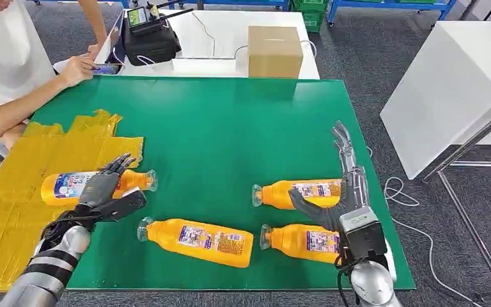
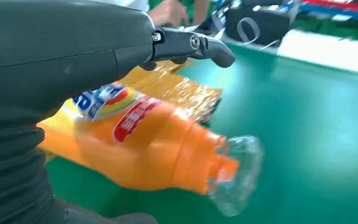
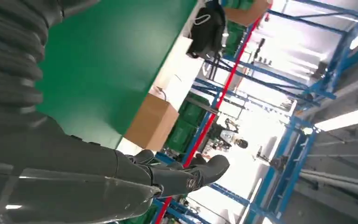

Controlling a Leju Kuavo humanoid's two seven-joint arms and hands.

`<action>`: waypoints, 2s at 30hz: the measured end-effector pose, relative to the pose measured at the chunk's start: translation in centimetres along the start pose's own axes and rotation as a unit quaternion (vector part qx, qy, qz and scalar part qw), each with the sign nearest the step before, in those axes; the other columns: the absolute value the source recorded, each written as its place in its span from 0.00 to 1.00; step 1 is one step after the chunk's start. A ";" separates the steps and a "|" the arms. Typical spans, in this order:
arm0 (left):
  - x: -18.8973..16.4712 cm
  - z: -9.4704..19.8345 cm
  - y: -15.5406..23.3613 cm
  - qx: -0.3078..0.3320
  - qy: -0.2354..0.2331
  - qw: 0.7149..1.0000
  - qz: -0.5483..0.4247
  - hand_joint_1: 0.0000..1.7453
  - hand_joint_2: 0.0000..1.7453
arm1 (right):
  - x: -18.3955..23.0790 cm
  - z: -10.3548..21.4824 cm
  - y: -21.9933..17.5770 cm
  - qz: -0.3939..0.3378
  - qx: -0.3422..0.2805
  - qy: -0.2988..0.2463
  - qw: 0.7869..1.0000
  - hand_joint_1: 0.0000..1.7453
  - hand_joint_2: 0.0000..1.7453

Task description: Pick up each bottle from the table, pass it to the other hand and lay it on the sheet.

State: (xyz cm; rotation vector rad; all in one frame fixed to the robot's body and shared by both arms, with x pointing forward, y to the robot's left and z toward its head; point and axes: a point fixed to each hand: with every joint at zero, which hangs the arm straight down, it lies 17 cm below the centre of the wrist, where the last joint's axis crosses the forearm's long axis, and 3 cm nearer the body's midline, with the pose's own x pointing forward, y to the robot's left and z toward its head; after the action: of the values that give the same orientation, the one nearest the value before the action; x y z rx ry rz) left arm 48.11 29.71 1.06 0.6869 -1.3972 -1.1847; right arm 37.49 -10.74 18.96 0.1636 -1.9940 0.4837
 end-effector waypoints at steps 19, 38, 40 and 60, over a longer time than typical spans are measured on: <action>12.1 1.7 9.6 0.150 -0.187 0.951 0.194 0.00 1.00 | -5.6 1.8 13.5 0.186 0.224 0.048 0.955 0.00 1.00; 18.5 2.1 13.7 0.239 -0.218 0.887 0.330 0.00 1.00 | -10.4 7.0 23.7 0.249 0.357 0.080 0.897 0.00 1.00; 18.5 2.1 13.7 0.240 -0.217 0.886 0.333 0.00 1.00 | -11.2 7.1 23.2 0.277 0.352 0.088 0.890 0.00 1.00; 16.7 3.3 12.6 0.248 -0.186 0.883 0.352 0.00 1.00 | -20.1 13.1 17.0 0.437 0.405 0.193 0.779 0.00 1.00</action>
State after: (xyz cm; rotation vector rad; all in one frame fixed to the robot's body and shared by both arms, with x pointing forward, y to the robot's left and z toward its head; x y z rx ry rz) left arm 44.23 19.54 19.26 0.2276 -2.0763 -0.3759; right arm 30.44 -2.45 -8.36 -0.3454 -1.2270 1.8124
